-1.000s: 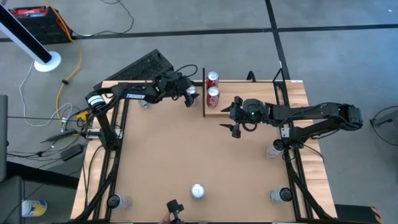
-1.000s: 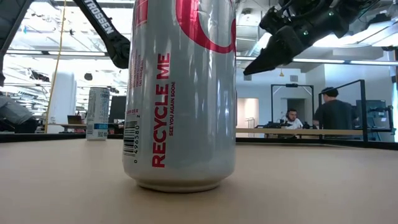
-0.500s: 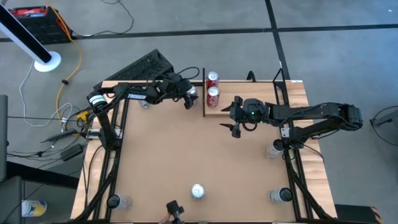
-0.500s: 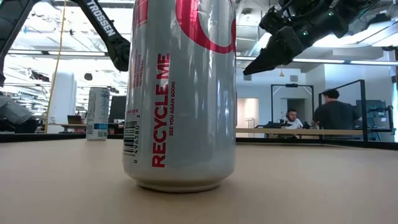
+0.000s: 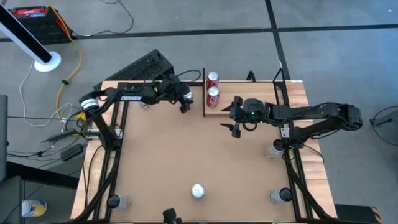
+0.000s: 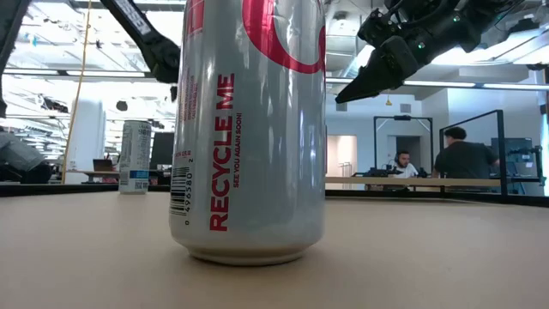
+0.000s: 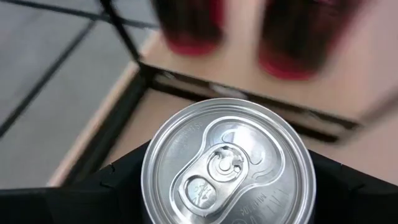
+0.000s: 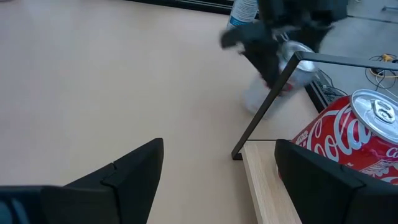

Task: Place canned beverage on shelf
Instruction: Put the top silver soda can on the shelf

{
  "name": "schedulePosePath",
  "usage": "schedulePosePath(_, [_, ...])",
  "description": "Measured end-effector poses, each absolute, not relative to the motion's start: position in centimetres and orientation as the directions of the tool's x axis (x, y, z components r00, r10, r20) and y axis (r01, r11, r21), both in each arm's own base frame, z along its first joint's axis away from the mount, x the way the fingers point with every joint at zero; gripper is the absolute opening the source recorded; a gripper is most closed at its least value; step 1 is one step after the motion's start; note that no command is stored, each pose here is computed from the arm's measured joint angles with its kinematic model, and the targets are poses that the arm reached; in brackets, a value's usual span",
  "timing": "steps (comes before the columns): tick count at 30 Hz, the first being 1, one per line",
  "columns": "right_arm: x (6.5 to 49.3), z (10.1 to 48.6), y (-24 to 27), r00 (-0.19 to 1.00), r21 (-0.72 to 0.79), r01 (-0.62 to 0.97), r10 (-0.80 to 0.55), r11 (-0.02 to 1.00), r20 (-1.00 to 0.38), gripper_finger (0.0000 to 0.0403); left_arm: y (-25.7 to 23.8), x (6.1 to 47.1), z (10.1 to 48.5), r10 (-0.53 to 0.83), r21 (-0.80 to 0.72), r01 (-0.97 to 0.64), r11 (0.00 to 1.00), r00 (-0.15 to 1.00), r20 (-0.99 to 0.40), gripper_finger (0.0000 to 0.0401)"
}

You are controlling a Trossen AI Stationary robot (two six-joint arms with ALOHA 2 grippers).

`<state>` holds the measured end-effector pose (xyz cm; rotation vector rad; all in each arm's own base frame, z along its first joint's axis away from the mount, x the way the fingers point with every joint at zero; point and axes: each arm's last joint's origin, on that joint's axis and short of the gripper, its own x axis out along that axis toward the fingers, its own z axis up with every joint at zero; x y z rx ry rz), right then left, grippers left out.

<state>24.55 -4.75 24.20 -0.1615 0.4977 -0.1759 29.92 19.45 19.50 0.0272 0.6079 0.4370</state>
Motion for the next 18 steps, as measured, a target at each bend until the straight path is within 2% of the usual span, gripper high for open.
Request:
schedulePosePath(3, [24.5,24.2,-4.7,0.864,-0.197,0.128,-0.207,0.972,-0.459,0.0331,17.5,29.6,21.5,0.346,0.135,-0.328,0.935,0.761,-0.549,0.0280])
schedulePosePath(7, [24.6,24.1,-4.7,0.865,-0.192,0.117,-0.195,0.974,-0.462,0.0331,13.8,29.9,23.6,0.172,0.079,-0.154,0.985,0.826,-0.537,0.0280])
schedulePosePath(11, [24.8,23.8,-4.7,0.859,-0.197,0.106,-0.190,0.975,-0.476,0.0331,9.6,30.4,24.6,0.027,0.065,0.009,0.998,0.844,-0.536,0.0280])
schedulePosePath(15, [24.8,23.7,-4.6,0.858,-0.201,0.095,-0.183,0.975,-0.480,0.0331,6.0,31.5,25.0,-0.063,0.084,0.122,0.989,0.862,-0.504,0.0280])
schedulePosePath(18, [24.8,23.7,-4.4,0.857,-0.198,0.087,-0.175,0.976,-0.486,0.0331,3.7,33.2,25.0,-0.074,0.140,0.144,0.980,0.908,-0.412,0.0280])
